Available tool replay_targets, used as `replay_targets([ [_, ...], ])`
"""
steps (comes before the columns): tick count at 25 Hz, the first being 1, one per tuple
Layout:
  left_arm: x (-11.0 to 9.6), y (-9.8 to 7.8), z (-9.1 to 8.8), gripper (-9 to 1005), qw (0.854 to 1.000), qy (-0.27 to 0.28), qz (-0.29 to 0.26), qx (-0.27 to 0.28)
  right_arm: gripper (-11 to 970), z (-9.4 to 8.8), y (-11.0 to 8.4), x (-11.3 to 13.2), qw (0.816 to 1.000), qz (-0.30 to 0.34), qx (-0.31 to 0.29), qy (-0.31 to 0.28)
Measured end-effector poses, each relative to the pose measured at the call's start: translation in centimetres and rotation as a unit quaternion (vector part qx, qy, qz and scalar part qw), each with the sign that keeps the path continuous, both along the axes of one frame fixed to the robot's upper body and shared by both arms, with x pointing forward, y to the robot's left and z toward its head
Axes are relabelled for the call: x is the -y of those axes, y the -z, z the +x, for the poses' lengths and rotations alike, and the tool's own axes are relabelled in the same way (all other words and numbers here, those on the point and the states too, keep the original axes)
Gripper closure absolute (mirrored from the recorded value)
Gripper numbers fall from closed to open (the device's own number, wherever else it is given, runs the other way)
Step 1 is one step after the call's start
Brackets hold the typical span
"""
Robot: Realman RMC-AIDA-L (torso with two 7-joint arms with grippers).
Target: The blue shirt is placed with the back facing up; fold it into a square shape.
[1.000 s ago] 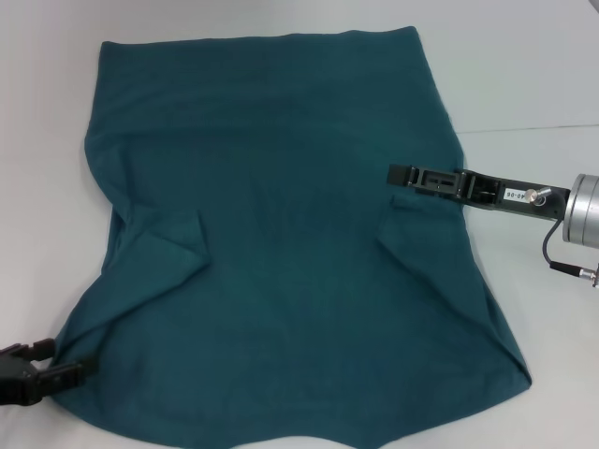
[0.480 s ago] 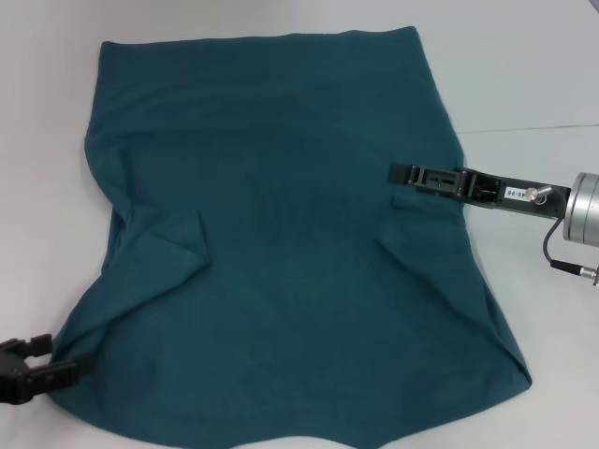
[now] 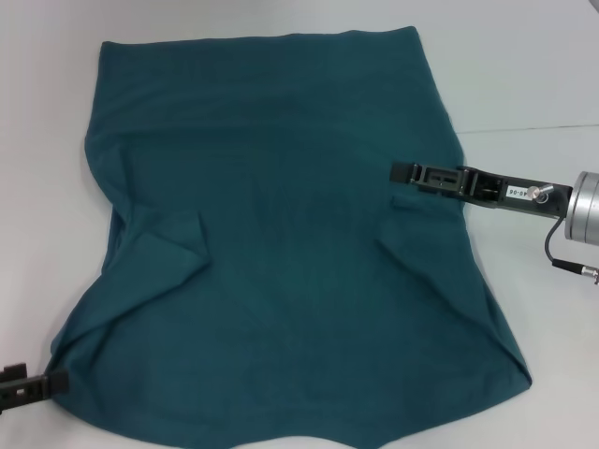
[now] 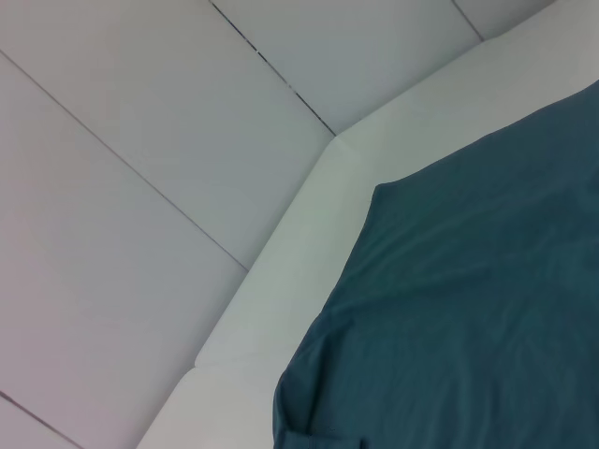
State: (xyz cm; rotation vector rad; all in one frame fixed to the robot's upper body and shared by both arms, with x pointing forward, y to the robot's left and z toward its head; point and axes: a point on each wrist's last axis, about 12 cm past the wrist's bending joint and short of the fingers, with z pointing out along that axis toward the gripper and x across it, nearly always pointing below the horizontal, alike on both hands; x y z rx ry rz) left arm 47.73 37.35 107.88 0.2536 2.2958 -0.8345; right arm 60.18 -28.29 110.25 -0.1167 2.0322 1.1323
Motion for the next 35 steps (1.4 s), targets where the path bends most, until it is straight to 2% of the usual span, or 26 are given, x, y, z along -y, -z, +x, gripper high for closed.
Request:
replay_targets([
  [4,0.1,0.1,0.2,92,0.999,-0.006,-0.007,-0.037,24,0.0,-0.1,0.2,1.000,-0.001,0.000,0.001],
  [16,0.8,1.3,1.0,91,0.996,-0.011,-0.012,-0.088,24,0.0,-0.1,0.6,1.000,0.000,-0.001,0.008],
  [35,1.1,1.3,1.5,92,0.994,-0.004,-0.004,-0.108,25,0.0,-0.2,0.9,1.000,0.003,-0.001,0.013],
])
